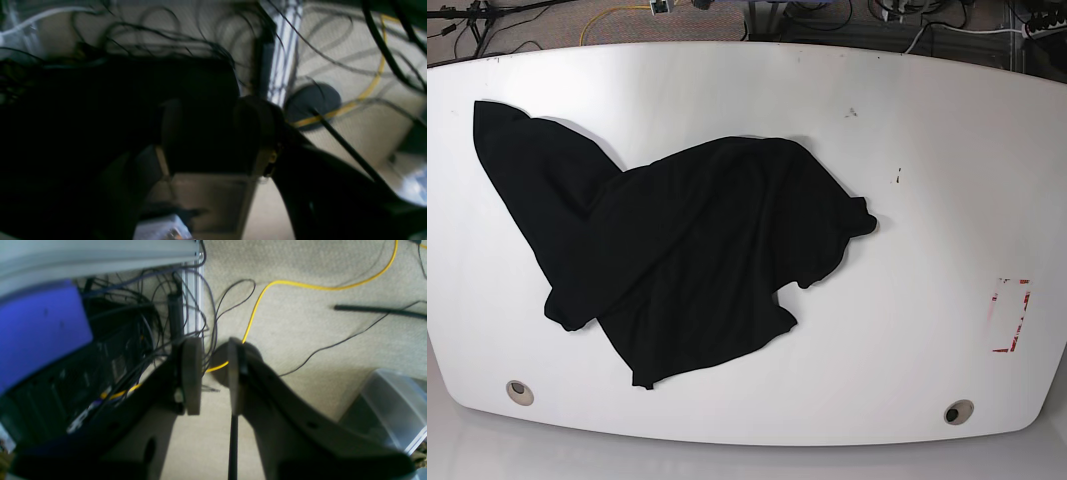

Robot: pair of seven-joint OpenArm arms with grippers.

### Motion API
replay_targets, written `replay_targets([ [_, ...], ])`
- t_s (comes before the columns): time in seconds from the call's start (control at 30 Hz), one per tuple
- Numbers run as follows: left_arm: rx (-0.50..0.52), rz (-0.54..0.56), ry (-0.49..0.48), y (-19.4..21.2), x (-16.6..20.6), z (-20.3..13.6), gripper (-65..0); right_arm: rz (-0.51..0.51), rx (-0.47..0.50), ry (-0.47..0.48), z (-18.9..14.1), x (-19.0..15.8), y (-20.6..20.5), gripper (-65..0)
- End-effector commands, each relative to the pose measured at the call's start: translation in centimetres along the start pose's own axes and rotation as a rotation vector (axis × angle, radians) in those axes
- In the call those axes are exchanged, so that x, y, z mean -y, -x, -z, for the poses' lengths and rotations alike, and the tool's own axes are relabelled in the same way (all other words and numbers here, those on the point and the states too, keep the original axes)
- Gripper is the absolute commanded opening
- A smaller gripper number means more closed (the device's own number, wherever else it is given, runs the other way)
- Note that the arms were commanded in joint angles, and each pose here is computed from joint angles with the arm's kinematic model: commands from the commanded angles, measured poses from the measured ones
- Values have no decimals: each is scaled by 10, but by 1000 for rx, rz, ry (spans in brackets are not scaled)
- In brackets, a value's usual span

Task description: Fold the T-shirt properly

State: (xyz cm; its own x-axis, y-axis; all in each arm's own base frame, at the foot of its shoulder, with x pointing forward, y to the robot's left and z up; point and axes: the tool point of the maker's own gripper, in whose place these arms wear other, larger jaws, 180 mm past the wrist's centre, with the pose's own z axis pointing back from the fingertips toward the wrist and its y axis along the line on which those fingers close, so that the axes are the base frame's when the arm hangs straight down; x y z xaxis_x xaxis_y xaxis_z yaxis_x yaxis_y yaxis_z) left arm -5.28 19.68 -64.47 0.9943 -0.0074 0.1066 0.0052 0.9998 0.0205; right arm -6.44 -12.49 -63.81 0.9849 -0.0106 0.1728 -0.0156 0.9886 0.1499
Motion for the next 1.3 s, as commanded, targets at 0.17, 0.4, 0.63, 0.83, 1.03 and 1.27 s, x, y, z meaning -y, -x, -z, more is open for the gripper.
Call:
replay_targets([
  [0.17,-28,-17,-39,6,-9,2,-377,13,-11,-16,-2,-8,9,-525],
  [0.4,-19,-11,-11,4,-3,1,-373,10,13,-19,-7,-13,9,-526],
  [0.63,5,13,-15,7,-14,-7,-375,-6,24,-10,-13,-10,12,-526],
  [0.83,25,34,-17,8,-21,-14,-378,-13,29,-4,-16,-7,14,-526],
  [1.03,60,44,-18,-4,-25,-16,-378,-10,24,-11,-18,-10,18,-528],
  [1.27,76,51,-20,-7,-28,-20,-379,-11,23,-10,-19,-11,21,-530],
])
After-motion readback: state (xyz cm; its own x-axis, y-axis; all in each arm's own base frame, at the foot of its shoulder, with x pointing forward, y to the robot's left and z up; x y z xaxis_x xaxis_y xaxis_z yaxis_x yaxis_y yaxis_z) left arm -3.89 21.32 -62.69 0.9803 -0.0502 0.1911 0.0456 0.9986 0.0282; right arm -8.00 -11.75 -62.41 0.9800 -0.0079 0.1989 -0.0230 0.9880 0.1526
